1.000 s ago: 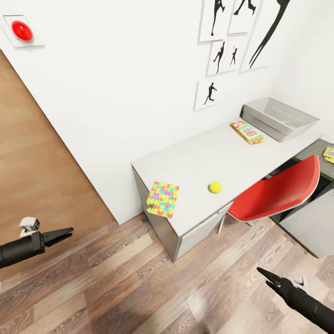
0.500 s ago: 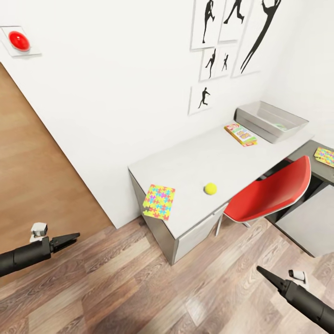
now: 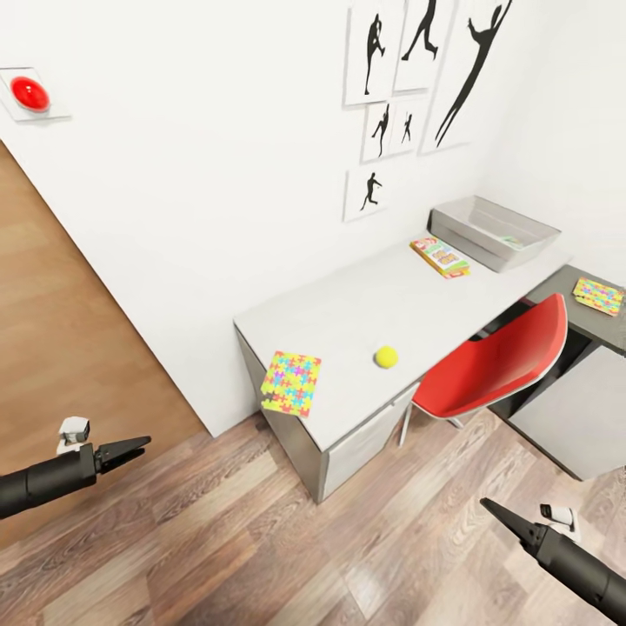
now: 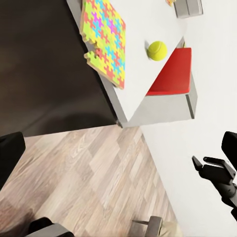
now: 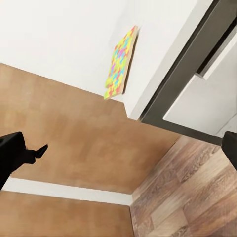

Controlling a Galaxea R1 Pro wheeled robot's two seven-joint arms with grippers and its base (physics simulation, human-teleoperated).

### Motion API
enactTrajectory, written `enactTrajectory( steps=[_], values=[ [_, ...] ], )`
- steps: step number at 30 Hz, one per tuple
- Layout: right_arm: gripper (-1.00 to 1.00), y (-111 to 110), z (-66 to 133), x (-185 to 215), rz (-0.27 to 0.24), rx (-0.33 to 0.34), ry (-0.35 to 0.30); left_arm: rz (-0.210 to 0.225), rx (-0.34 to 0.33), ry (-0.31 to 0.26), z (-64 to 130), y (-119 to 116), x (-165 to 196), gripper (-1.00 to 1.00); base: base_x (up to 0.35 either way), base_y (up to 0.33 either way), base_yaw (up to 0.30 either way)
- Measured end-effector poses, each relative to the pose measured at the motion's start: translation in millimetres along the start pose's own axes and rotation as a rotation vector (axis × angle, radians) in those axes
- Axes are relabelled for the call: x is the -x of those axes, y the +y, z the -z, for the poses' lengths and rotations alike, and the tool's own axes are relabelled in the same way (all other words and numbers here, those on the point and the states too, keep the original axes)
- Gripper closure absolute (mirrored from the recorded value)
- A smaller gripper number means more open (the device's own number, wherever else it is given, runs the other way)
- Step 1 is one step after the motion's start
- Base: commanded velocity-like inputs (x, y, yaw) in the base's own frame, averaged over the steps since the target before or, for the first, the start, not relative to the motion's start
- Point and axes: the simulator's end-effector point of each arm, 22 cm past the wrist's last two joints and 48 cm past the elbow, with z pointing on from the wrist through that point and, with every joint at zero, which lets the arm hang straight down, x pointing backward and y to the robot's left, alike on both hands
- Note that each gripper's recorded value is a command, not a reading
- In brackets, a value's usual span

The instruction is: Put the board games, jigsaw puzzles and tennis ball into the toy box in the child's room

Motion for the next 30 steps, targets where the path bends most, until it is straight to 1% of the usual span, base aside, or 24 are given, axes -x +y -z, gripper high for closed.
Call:
enactTrajectory(
  steps=[3,5,10,15,30],
  values=[
    [-1.0,8,0.4,1,0.005,0.032,-0.004,-0.002,-0.002,-0.003,0.0,-2,0,-1.0,0.0,0.0,-0.08],
    [-1.0,16,1.2,2,0.007,0.064,-0.006,-0.004,0.003,-0.003,0.1,-1,0,-1.0,0.0,0.0,-0.08],
    [-1.0,30,3.9,5,0.016,0.125,-0.015,-0.015,0.035,-0.001,0.6,3,1,-1.0,0.0,0.0,-0.08],
    [-1.0,36,5.7,7,0.023,0.143,-0.021,-0.023,0.045,-0.004,1.6,3,2,-1.0,0.0,0.0,-0.08],
    [-1.0,45,7.9,12,0.038,0.166,-0.031,-0.033,0.036,-0.019,1.0,-6,4,-1.0,0.0,0.0,-0.08]
  ],
)
